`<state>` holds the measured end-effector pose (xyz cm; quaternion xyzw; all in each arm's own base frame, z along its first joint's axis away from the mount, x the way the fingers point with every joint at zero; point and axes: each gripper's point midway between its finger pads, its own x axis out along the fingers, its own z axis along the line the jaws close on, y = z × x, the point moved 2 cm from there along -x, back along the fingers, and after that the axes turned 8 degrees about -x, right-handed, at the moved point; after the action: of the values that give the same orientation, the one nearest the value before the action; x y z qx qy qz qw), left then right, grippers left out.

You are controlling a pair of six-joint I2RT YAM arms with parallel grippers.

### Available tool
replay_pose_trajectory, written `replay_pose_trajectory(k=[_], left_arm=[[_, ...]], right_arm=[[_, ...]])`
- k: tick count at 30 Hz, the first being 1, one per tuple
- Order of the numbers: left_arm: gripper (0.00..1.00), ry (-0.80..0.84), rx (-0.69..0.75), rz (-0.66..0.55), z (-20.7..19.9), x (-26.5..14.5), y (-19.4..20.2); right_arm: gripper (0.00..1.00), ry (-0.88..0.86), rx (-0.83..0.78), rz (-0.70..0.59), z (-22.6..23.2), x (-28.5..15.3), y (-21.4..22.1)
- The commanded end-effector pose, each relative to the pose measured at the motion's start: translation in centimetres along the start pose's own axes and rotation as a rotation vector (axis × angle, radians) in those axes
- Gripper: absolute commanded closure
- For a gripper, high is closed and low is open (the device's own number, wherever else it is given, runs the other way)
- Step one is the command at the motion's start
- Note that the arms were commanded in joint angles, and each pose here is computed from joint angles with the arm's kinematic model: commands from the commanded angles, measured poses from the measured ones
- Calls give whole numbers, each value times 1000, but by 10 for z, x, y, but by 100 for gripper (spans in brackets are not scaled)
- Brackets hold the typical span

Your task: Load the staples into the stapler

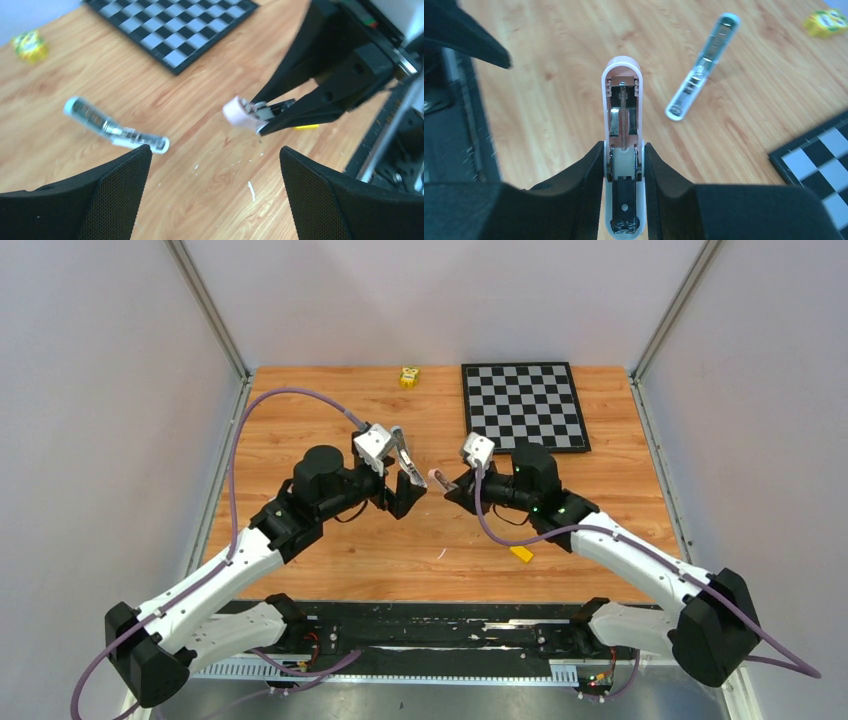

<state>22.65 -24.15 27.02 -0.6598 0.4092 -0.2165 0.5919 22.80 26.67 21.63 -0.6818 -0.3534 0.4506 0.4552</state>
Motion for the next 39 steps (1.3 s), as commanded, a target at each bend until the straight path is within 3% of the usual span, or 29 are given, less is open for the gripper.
replay_pose_trajectory(k=[1,8,17,28,33,36,39], left_arm=[[0,-357,-143,-30,47,-17,-6],[0,-683,-300,68,99,-43,37],[0,-840,-442,79,124,-66,72],[0,-1244,-741,14,170,-110,114],[0,-1400,-915,-44,190,-133,129],[0,-1459,-918,-84,206,-141,128],[0,-1532,-863,-52,219,-149,130]], right_arm=[[86,311,98,-22,-48,11,6],[87,744,284,156,-112,28,77],[87,811,450,220,-129,80,124],[81,868,517,301,-117,98,164],[69,895,509,309,-113,97,169],[58,880,509,311,-110,99,168],[54,872,506,310,-107,98,167]])
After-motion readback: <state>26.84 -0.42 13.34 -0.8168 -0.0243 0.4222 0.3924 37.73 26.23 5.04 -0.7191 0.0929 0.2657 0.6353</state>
